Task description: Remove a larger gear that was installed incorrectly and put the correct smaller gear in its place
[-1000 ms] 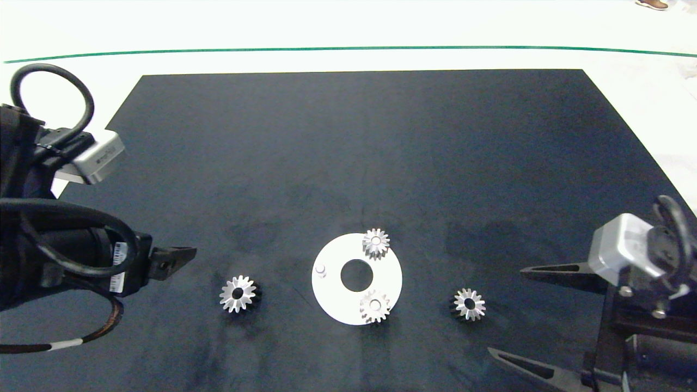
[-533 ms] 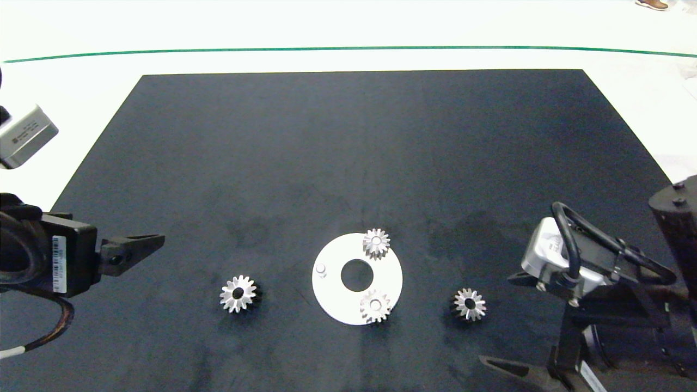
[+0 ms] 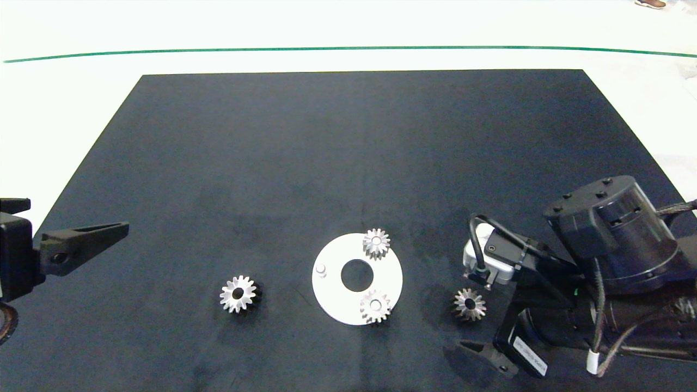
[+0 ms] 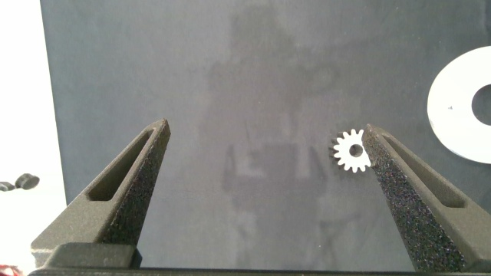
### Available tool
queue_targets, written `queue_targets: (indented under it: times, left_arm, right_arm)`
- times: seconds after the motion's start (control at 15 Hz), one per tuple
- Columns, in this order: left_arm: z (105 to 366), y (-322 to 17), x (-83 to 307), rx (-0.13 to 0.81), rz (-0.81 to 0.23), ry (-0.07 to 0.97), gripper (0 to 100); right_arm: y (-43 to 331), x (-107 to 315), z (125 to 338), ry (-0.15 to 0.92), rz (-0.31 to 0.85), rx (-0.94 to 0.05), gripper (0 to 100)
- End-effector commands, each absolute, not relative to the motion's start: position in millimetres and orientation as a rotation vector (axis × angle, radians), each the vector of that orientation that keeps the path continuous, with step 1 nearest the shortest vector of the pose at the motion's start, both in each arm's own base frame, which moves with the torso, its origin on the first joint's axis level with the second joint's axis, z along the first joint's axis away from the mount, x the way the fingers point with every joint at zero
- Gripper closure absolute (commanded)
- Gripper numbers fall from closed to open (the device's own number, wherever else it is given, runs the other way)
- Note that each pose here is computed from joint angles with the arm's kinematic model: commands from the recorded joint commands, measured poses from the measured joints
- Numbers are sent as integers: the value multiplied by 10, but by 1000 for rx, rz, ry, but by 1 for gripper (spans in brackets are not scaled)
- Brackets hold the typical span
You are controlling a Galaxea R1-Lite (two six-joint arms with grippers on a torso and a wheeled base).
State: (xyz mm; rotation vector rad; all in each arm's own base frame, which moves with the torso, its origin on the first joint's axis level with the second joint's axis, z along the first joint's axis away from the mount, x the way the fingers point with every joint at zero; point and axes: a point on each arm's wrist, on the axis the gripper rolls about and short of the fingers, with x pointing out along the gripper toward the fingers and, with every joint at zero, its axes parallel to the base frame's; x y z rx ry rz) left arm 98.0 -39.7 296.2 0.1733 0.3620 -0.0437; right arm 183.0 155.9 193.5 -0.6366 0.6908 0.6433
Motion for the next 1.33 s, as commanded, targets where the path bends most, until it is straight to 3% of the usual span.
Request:
queue_targets:
  times: [0.07, 0.6, 1.33]
  left_arm:
    - [3001, -360, 899, 162, -47, 331, 0]
    - [3039, -322, 822, 166, -51, 301, 0]
    - [3057, -312, 802, 158, -51, 281, 0]
  right_arm:
    - [1628, 1946, 1817, 735, 629, -659, 0]
    - [1637, 2082, 1755, 737, 605, -667, 0]
    - [1647, 2120, 1679, 763, 591, -688, 23]
